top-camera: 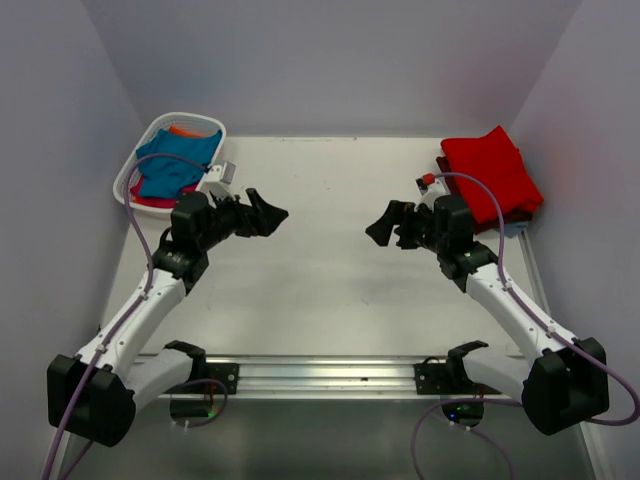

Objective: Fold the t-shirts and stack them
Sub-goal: Grab crumpled tshirt from bin with the left arm

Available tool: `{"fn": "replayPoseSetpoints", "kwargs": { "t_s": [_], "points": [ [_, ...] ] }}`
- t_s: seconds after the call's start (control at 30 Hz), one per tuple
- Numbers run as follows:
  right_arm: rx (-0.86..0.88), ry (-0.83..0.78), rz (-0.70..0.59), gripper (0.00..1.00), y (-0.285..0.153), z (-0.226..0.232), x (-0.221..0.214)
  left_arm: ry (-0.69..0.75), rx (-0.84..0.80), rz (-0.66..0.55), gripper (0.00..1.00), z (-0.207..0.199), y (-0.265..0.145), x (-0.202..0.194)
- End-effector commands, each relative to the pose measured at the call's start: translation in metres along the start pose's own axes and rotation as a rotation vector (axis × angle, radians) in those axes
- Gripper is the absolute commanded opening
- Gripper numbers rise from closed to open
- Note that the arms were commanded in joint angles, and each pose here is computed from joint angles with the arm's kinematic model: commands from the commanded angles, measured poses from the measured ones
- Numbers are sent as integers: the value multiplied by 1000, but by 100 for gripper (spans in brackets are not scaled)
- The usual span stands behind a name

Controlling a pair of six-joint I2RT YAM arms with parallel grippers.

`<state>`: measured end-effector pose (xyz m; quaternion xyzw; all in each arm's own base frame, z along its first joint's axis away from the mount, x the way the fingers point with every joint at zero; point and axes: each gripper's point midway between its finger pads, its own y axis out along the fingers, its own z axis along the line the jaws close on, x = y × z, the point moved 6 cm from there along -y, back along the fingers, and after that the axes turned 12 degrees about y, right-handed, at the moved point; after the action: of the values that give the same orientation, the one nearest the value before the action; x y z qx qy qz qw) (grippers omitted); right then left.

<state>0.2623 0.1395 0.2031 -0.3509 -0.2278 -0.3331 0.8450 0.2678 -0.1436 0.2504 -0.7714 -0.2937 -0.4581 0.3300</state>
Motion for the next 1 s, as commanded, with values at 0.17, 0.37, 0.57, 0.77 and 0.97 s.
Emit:
{"fn": "replayPoseSetpoints", "kwargs": {
  "t_s": [0.17,0.37,0.57,0.77,0.97],
  "points": [
    [60,-38,-27,99,-4,16,12,18,-14,-84,100,-8,-4,20],
    [66,-37,-19,99,-5,17,11,13,-4,-81,100,-7,-5,19],
    [82,-38,-8,99,-4,18,10,37,110,-120,100,5,-3,34],
    [141,-23,0,99,-4,26,10,-15,564,-91,100,79,25,96],
    [220,-6,-13,99,-8,37,12,-87,926,-58,99,206,54,151]
  ]
}}
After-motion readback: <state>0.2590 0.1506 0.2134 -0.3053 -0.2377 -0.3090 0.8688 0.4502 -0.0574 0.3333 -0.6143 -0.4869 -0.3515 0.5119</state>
